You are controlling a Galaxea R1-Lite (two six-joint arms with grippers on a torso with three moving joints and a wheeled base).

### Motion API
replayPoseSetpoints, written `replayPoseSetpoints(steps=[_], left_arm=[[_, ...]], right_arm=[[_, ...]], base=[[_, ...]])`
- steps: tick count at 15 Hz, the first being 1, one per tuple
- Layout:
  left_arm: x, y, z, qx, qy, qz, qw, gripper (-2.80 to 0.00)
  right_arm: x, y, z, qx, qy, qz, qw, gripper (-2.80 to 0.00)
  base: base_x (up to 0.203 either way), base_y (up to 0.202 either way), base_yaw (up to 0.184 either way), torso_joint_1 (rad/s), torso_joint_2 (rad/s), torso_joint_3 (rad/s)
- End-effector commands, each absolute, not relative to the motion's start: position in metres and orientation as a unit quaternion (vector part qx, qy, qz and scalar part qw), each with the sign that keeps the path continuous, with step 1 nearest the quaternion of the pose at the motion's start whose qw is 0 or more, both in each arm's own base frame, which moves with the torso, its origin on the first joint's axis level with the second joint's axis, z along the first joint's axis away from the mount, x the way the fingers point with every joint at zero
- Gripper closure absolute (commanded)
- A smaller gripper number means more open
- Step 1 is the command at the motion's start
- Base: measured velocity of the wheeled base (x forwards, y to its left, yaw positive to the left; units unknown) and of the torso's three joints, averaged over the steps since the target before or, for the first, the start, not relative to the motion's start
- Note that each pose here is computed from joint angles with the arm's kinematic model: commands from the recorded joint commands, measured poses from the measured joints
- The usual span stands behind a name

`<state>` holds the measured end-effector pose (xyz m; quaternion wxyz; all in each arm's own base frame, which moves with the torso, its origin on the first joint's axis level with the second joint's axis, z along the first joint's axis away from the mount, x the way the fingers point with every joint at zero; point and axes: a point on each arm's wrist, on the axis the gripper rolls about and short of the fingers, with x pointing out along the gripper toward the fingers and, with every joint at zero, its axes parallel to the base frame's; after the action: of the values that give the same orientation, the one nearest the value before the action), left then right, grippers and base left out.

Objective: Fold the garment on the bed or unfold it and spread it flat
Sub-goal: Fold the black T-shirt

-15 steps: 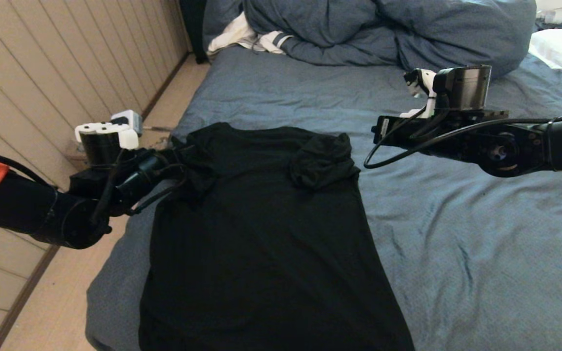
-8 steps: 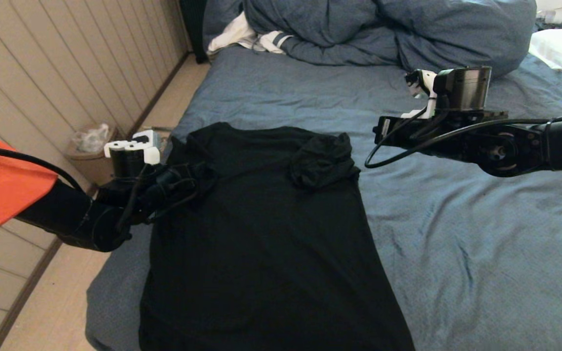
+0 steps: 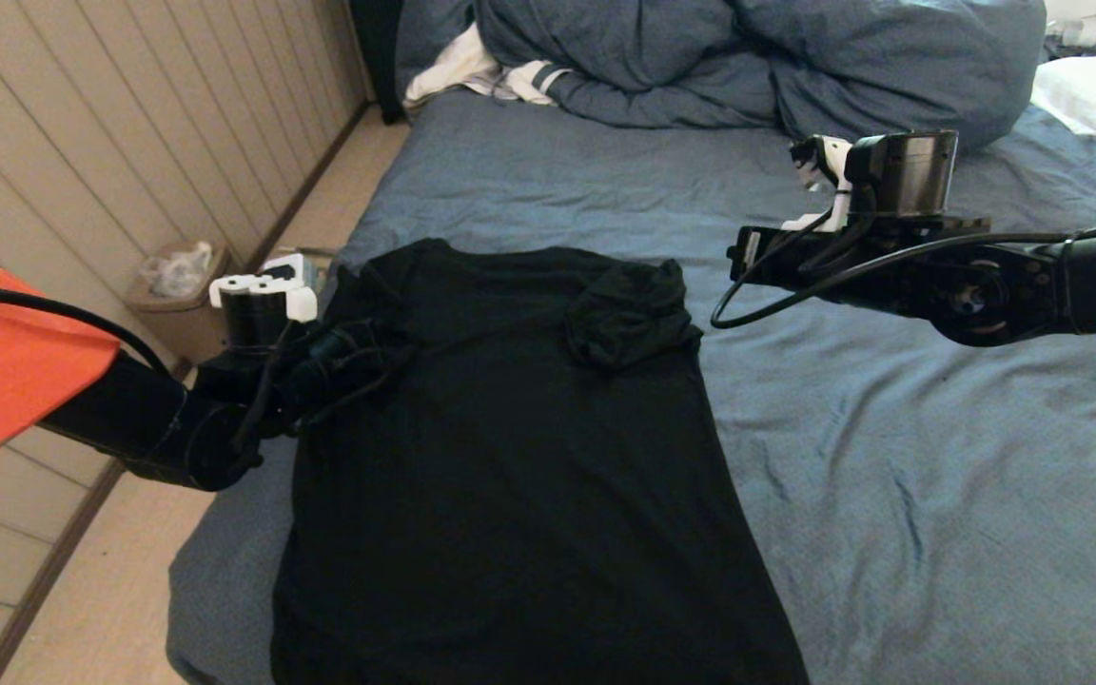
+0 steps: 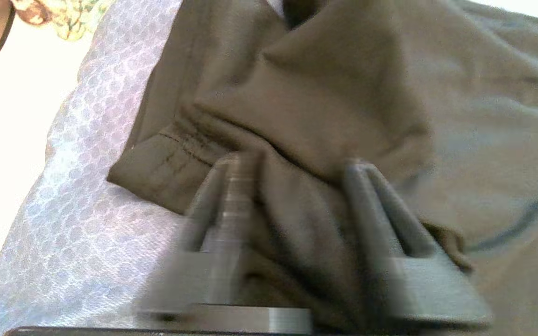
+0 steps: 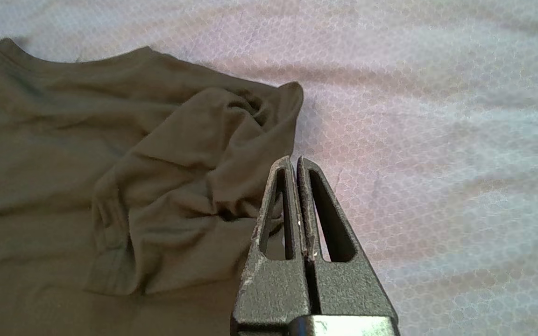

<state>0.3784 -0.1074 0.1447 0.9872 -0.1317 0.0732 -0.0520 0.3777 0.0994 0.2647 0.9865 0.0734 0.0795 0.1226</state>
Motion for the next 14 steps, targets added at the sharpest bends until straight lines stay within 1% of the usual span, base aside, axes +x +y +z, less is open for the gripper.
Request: replayPoseSetpoints(steps=[1, 3, 5, 6, 9, 10, 13, 14], left_arm=[[0.374, -0.106, 0.156, -0.136, 0.057, -0.053, 0.988, 0.00], [0.367, -0.104, 0.172, -0.140, 0.038, -0.055, 0.988, 0.00], [0.365, -0.103, 0.174, -0.141, 0.036, -0.056, 0.988, 0.00], [0.361, -0.102, 0.182, -0.142, 0.026, -0.057, 0.988, 0.00], [0.358, -0.101, 0.191, -0.143, 0.016, -0.058, 0.988, 0.00], [0.355, -0.099, 0.204, -0.145, -0.002, -0.059, 0.988, 0.00], [0.355, -0.097, 0.216, -0.136, -0.019, -0.057, 0.989, 0.00], [0.353, -0.088, 0.232, -0.123, -0.043, -0.049, 0.990, 0.00]], right_arm=[[0.378, 0.100, 0.265, 0.074, 0.079, 0.123, 0.987, 0.00], [0.377, 0.100, 0.265, 0.074, 0.078, 0.123, 0.987, 0.00], [0.377, 0.099, 0.264, 0.074, 0.080, 0.122, 0.987, 0.00], [0.377, 0.099, 0.264, 0.073, 0.080, 0.122, 0.987, 0.00], [0.377, 0.098, 0.266, 0.074, 0.076, 0.122, 0.987, 0.00], [0.377, 0.098, 0.267, 0.074, 0.076, 0.122, 0.987, 0.00], [0.376, 0.098, 0.267, 0.074, 0.077, 0.121, 0.987, 0.00], [0.376, 0.099, 0.267, 0.074, 0.076, 0.122, 0.987, 0.00]], base=[[0.000, 0.000, 0.000, 0.000, 0.00, 0.000], [0.000, 0.000, 0.000, 0.000, 0.00, 0.000], [0.000, 0.000, 0.000, 0.000, 0.00, 0.000], [0.000, 0.000, 0.000, 0.000, 0.00, 0.000], [0.000, 0.000, 0.000, 0.000, 0.00, 0.000], [0.000, 0.000, 0.000, 0.000, 0.00, 0.000], [0.000, 0.000, 0.000, 0.000, 0.00, 0.000], [0.000, 0.000, 0.000, 0.000, 0.00, 0.000]])
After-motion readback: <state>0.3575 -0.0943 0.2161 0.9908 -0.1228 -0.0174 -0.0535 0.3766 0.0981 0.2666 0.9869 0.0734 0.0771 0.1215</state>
